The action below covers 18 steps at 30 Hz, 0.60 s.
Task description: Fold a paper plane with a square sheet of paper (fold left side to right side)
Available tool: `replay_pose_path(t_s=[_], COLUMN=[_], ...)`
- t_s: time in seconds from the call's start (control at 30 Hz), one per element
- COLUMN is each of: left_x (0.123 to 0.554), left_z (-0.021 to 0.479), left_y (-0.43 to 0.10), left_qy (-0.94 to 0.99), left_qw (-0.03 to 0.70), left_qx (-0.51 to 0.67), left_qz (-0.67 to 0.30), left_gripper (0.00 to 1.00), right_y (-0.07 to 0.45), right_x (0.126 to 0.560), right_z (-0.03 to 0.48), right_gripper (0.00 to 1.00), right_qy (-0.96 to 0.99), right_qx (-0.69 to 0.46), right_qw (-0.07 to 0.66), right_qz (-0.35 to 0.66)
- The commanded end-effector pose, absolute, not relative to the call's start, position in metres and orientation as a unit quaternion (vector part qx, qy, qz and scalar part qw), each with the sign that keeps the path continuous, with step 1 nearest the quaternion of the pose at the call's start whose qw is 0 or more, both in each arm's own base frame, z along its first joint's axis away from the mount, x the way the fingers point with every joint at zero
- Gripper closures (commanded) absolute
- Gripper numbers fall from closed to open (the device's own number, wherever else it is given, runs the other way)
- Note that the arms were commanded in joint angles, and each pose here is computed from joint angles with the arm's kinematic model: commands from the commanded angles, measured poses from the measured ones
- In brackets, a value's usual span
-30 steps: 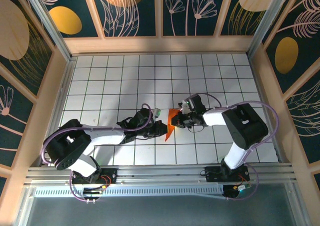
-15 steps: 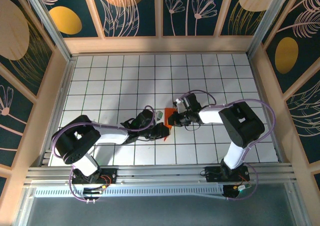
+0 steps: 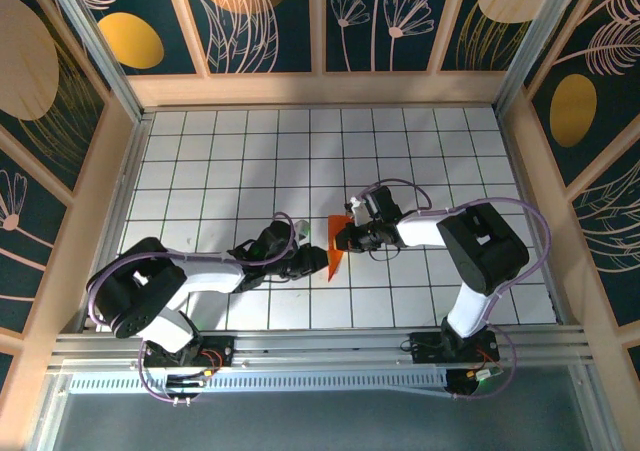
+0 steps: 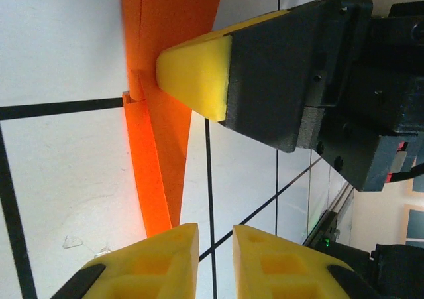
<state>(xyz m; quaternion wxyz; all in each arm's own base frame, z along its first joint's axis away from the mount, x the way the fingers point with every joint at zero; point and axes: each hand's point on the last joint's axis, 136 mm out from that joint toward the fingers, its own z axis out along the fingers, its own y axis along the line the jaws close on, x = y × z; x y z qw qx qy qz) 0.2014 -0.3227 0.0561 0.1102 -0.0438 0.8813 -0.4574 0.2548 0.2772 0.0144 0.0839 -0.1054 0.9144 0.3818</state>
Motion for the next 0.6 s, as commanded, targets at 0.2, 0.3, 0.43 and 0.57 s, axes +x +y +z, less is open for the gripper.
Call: replay_pose_path(t_s=[0.2,0.3,0.43,0.57], left_x=[0.193,0.192,0.191,0.188], left_z=[0.048,0.045,0.041,0.036], left_y=[-0.33,-0.332,-0.333,-0.333], left_qy=[0.876,0.876,0.878,0.88], left_qw=[0.078,0.072,0.068,0.062], left_qx=[-0.035,-0.033,-0.034,-0.033], left_qz=[-0.475,-0.475,-0.473,-0.469], left_gripper=[0.76,0.79,0.83,0.85], right_y=[0.242,0.241,0.241,0.242], right_x=[0.224,0.224,0.225,0.225], right_z=[-0.041,-0.042,-0.042,-0.042], right_gripper=[1.0,1.0,1.0,1.0], right_qy=[0.957,0.958,0.958,0.958], right_qx=[-0.085,-0.084,-0.084,-0.084], right_qw=[0.023,0.022,0.022,0.023], right_qz=[0.276,0.274,0.274,0.274])
